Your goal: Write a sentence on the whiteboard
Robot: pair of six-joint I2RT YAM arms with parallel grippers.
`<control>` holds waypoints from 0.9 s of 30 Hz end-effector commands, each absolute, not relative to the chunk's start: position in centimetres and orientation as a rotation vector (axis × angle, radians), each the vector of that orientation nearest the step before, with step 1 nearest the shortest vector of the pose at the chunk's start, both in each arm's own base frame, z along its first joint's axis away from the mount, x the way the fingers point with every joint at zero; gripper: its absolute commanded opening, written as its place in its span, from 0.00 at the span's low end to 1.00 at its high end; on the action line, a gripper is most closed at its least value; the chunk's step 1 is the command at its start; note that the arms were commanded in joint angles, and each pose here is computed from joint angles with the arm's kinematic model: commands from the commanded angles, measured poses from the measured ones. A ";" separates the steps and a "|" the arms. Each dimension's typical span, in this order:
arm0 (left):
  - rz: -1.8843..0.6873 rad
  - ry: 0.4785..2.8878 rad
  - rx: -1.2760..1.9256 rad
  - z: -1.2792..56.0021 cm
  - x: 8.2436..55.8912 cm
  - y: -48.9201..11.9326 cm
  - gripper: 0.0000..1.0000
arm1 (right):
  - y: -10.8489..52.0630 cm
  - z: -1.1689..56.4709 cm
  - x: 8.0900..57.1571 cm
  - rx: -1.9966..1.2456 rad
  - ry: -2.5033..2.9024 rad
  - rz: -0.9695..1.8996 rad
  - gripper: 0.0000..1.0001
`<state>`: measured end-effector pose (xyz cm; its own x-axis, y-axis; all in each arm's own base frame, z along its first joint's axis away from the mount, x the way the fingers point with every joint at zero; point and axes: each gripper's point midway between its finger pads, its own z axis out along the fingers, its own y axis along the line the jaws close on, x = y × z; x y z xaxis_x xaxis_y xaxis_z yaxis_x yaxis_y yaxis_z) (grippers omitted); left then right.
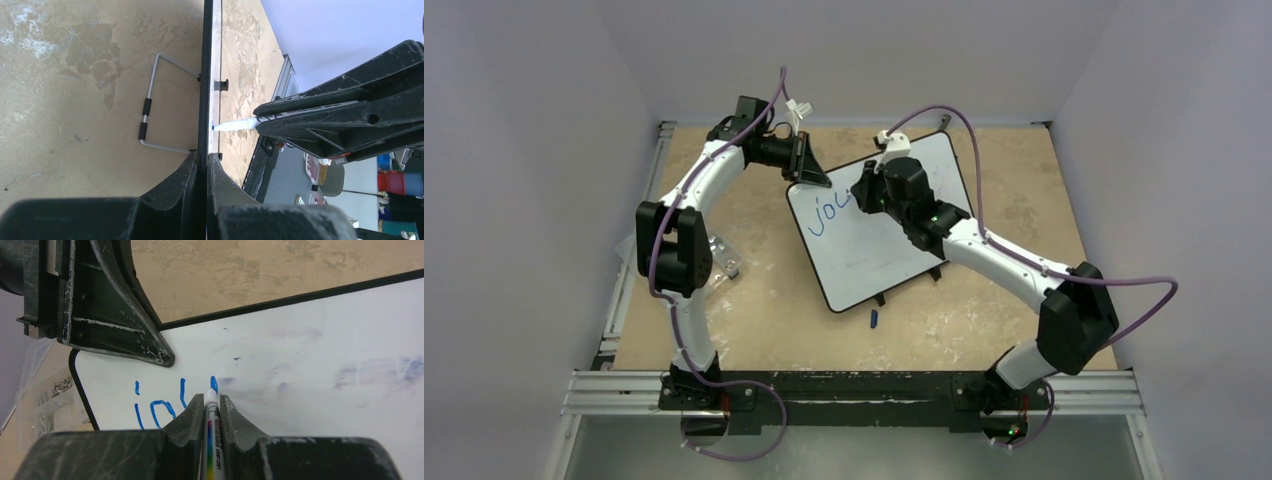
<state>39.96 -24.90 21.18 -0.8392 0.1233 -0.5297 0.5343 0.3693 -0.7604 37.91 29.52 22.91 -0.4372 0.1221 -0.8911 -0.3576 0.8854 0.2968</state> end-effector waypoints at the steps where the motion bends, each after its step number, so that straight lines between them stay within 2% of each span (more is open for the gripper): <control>1: -1.478 2.097 0.697 25.9 38.4 -25.8 0.00 | 29.0 20.4 36.7 -0.191 2.018 0.552 0.00; 27: -1.484 2.083 0.713 26.3 38.1 -25.8 0.00 | 27.9 17.1 33.3 -0.222 2.089 0.600 0.00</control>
